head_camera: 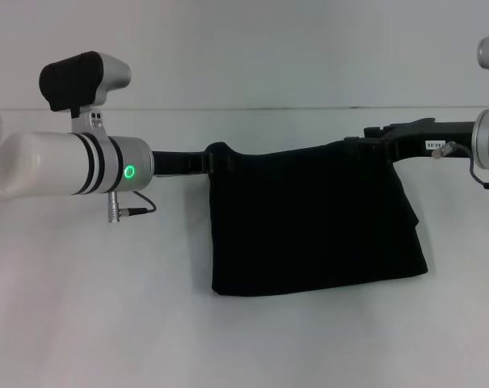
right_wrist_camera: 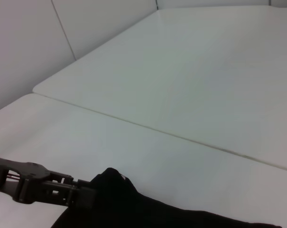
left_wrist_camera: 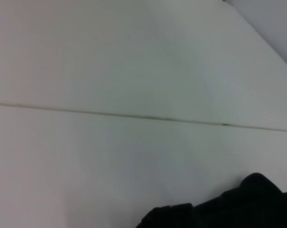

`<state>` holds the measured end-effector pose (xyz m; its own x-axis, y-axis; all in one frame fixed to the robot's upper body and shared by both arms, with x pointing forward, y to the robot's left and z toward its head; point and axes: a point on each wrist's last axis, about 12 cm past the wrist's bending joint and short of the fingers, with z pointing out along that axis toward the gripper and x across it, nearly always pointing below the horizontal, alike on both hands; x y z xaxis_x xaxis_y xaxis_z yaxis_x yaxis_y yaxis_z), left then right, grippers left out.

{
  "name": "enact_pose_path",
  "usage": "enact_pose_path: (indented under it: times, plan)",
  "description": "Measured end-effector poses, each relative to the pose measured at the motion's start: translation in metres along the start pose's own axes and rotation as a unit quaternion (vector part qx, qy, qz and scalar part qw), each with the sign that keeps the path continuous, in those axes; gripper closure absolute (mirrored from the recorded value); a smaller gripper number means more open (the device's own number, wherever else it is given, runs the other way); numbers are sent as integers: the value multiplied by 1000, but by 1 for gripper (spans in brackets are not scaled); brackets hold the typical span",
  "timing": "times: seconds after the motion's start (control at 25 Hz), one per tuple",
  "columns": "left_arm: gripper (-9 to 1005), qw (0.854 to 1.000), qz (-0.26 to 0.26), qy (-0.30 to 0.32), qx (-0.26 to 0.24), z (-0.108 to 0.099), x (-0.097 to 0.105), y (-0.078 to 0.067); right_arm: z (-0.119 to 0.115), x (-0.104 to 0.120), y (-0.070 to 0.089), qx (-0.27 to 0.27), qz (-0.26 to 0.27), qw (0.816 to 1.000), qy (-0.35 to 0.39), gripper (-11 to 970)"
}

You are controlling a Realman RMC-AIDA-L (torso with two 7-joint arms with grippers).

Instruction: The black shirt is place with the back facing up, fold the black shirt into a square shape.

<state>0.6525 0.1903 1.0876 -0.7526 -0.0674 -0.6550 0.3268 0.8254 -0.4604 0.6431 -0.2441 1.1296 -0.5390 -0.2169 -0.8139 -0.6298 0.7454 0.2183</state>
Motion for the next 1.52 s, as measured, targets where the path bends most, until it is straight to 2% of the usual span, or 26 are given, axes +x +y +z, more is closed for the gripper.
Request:
enact_pose_path:
  times: [0.04,0.24,0.68,1.28,1.52]
  plan:
    - [290,1000,2,0,0,0,0,0,0,0,0,1,0,1000,0,486]
    - [530,1000,2,5,2,0,2,-1,0,2,-2,7,0,1000,1,487]
    - [989,1000,1,5,6,1,2,-2,1,7,-3,18,0,1000,-1,489]
    - [989,999,34,-6,14,1,-28,-16,-1,11,-6,26,8,1000,-15,494]
    - [962,999,39,-5,14,1,-31,-16,-1,12,-6,25,9,1000,-15,495]
